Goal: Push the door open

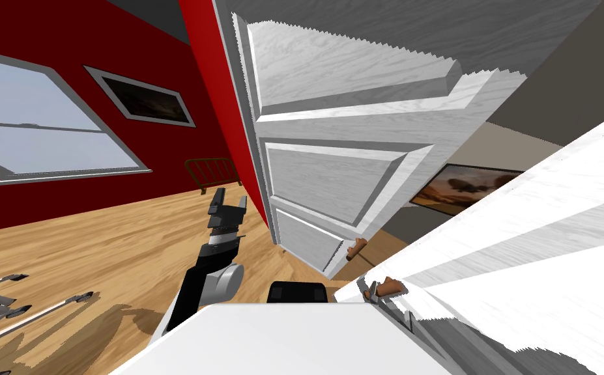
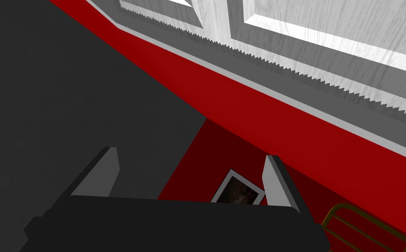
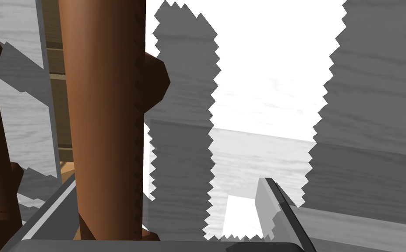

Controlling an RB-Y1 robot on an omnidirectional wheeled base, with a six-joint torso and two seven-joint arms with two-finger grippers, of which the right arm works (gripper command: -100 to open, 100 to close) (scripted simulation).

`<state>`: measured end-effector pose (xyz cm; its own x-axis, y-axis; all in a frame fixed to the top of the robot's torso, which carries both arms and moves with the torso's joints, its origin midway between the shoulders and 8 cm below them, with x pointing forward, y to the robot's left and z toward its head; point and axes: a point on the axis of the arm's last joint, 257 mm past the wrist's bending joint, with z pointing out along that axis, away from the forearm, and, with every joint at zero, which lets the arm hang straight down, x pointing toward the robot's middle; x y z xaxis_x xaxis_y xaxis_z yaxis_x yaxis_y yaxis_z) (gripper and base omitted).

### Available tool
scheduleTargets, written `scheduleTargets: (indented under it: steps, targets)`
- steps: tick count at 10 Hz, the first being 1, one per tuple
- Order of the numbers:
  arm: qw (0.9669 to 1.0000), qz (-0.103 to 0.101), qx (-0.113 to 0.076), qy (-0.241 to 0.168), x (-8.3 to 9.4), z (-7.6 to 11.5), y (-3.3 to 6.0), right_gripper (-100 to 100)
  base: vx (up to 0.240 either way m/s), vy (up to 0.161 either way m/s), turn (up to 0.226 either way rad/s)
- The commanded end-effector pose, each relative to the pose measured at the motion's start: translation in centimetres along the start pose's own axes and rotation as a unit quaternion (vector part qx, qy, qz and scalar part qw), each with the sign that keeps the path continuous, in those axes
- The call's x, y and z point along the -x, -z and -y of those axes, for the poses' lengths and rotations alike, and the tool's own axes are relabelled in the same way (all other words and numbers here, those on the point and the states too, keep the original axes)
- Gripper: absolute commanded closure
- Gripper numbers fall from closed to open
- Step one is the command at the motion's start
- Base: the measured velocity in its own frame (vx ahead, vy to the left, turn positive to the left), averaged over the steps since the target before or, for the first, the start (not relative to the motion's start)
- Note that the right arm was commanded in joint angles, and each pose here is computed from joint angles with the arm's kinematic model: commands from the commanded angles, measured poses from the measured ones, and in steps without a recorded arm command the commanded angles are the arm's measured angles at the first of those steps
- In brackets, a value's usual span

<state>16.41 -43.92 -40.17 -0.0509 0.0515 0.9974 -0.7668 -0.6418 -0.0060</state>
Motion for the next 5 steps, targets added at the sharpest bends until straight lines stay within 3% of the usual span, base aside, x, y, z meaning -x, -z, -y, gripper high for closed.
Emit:
scheduleTargets:
  steps: [1,5]
  targets:
    - [0.9995,0.005,0.014,0.026,-0.08,-3.15,0.06,100,-0.007,-0.013,0.015]
    - [0.9995,0.005,0.014,0.026,-0.08,-3.15,0.06,100,0.005,0.004,-0.006]
